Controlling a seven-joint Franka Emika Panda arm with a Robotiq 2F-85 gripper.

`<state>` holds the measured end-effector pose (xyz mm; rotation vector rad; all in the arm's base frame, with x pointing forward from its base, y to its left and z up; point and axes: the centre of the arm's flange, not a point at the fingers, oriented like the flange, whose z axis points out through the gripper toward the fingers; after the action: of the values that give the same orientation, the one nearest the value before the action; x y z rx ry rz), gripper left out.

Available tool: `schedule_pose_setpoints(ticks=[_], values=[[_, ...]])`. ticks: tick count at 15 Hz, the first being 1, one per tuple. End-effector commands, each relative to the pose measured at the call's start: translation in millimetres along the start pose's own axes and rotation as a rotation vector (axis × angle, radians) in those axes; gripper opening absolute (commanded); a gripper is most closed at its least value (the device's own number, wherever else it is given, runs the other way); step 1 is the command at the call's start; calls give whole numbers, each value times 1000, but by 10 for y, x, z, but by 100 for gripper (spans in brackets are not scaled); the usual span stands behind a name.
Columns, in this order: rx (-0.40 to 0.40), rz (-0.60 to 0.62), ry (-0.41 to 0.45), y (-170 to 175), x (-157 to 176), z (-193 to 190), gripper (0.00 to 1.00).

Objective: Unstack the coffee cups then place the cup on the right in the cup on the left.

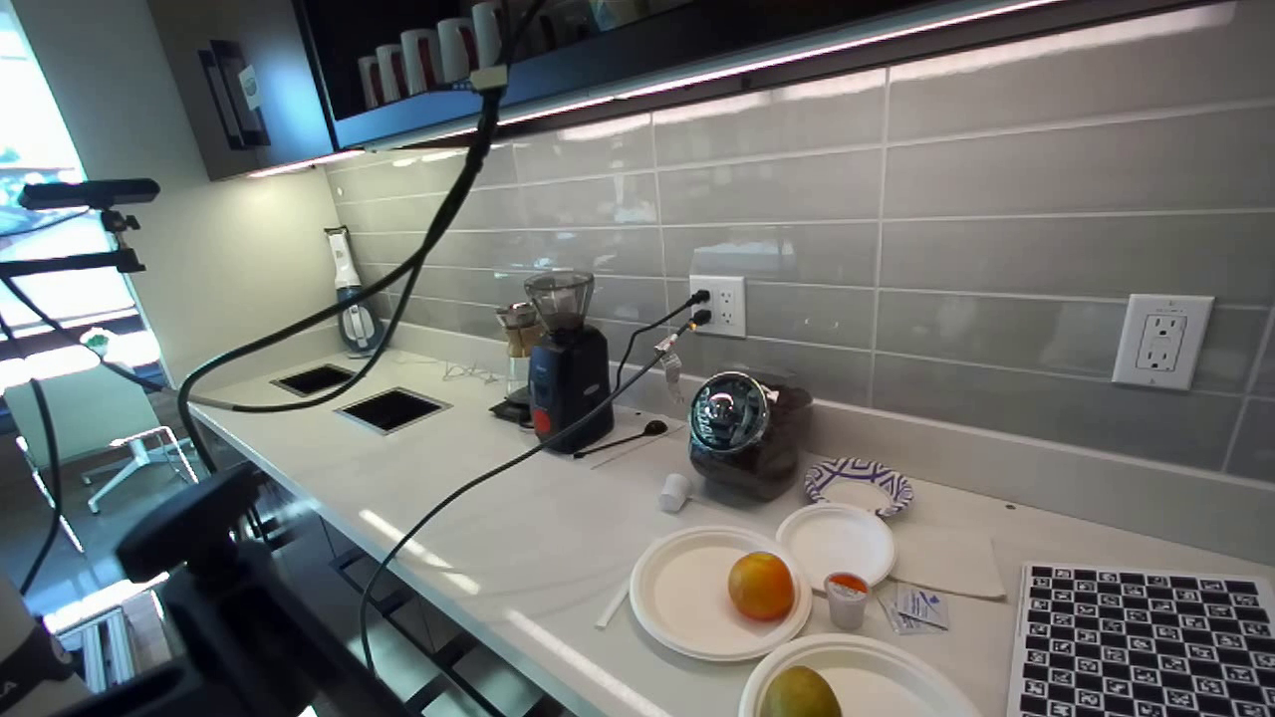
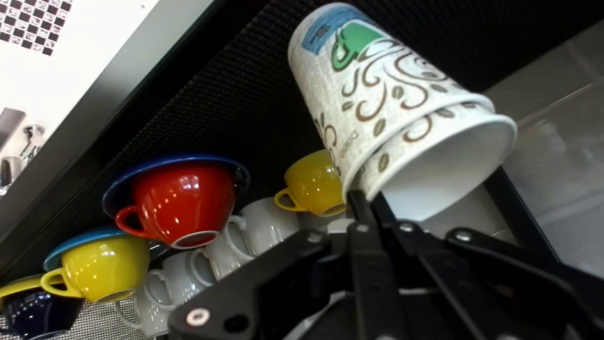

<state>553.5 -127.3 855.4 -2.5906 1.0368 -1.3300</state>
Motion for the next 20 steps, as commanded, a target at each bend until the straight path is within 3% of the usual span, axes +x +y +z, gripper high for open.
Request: schedule_pose_setpoints(ticks=[1,11,16,20], values=[[26,2,-9,-13,161,-67,1],[81,29,103,-14,260,-366,1],[159,29,211,-28,252,-473,1],[207,30,245,-62,238,-574,1]])
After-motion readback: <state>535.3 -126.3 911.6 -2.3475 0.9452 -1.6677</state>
